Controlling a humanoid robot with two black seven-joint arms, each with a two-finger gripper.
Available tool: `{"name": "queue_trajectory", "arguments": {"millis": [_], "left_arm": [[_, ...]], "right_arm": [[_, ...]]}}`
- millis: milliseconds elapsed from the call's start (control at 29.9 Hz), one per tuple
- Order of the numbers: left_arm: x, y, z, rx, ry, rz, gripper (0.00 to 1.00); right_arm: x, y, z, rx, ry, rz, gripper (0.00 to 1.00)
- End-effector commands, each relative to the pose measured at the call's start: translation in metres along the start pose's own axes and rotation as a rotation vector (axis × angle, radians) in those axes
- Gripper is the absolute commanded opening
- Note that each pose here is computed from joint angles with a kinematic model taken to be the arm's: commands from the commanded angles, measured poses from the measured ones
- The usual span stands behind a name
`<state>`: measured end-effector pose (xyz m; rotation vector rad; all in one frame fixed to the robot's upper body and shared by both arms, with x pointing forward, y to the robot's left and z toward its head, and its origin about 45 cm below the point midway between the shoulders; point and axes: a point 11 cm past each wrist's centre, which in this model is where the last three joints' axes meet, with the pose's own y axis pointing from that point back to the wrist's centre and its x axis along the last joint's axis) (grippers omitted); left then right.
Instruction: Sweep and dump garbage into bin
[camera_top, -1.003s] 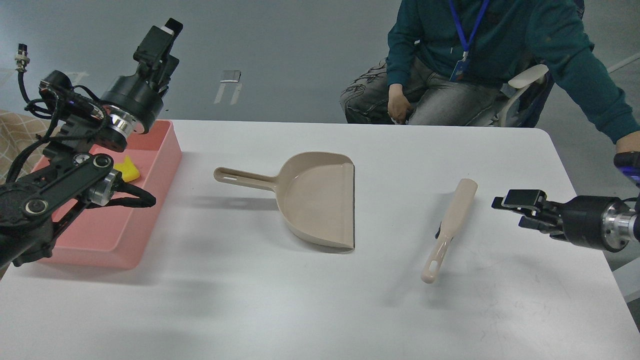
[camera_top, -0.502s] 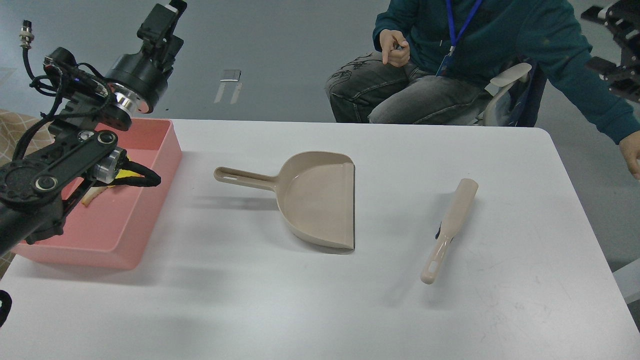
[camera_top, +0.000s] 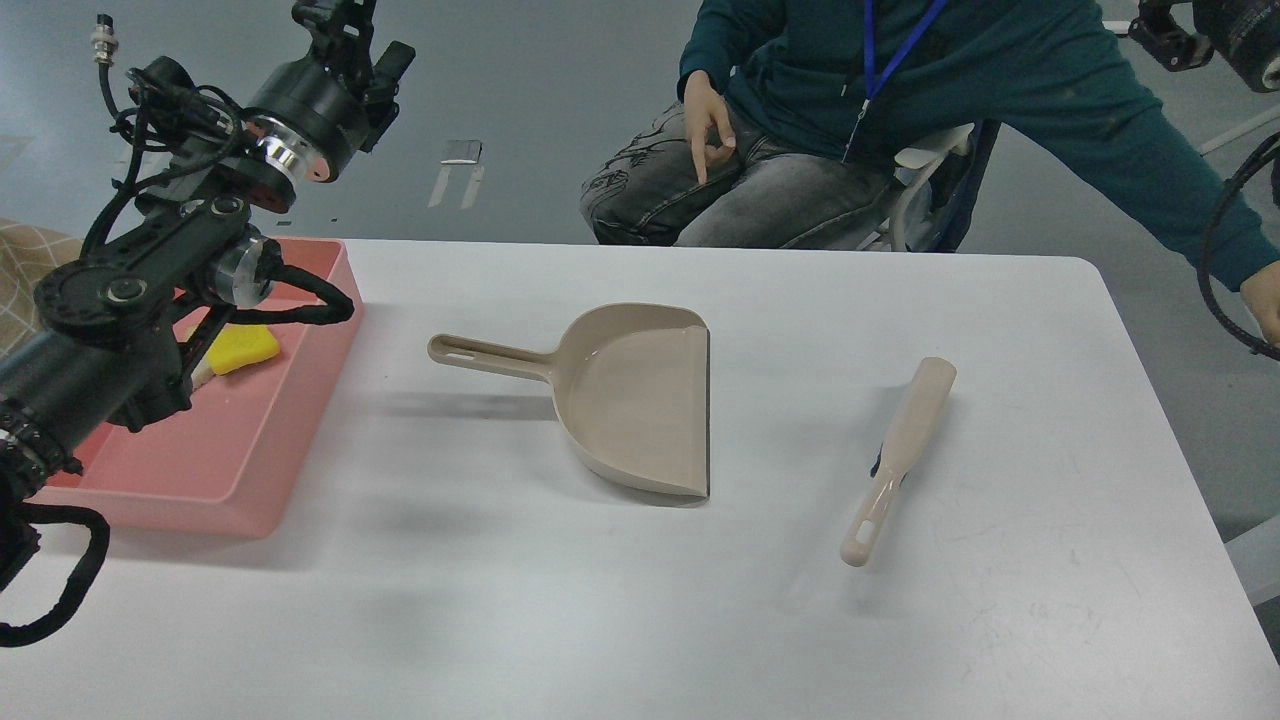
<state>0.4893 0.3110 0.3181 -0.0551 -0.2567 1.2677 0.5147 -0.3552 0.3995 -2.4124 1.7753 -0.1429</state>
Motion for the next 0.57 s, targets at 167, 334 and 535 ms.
{"name": "queue_trajectory", "arguments": {"millis": [167, 334, 535], "left_arm": [[-0.006, -0.006, -0.012, -0.030, 0.237, -0.034, 0.96], [-0.013, -0.007, -0.014, -0.034, 0.264, -0.067, 0.96], [-0.025, -0.010, -0.015, -0.054, 0.295, -0.098, 0.97]], "right_arm": [[-0.029, -0.013, 0.034, 0.148, -0.164, 0.023, 1.00], [-0.046, -0.016, 0.055, 0.127, -0.215, 0.017, 1.00], [-0.056, -0.015, 0.068, 0.110, -0.240, 0.005, 1.00]]}}
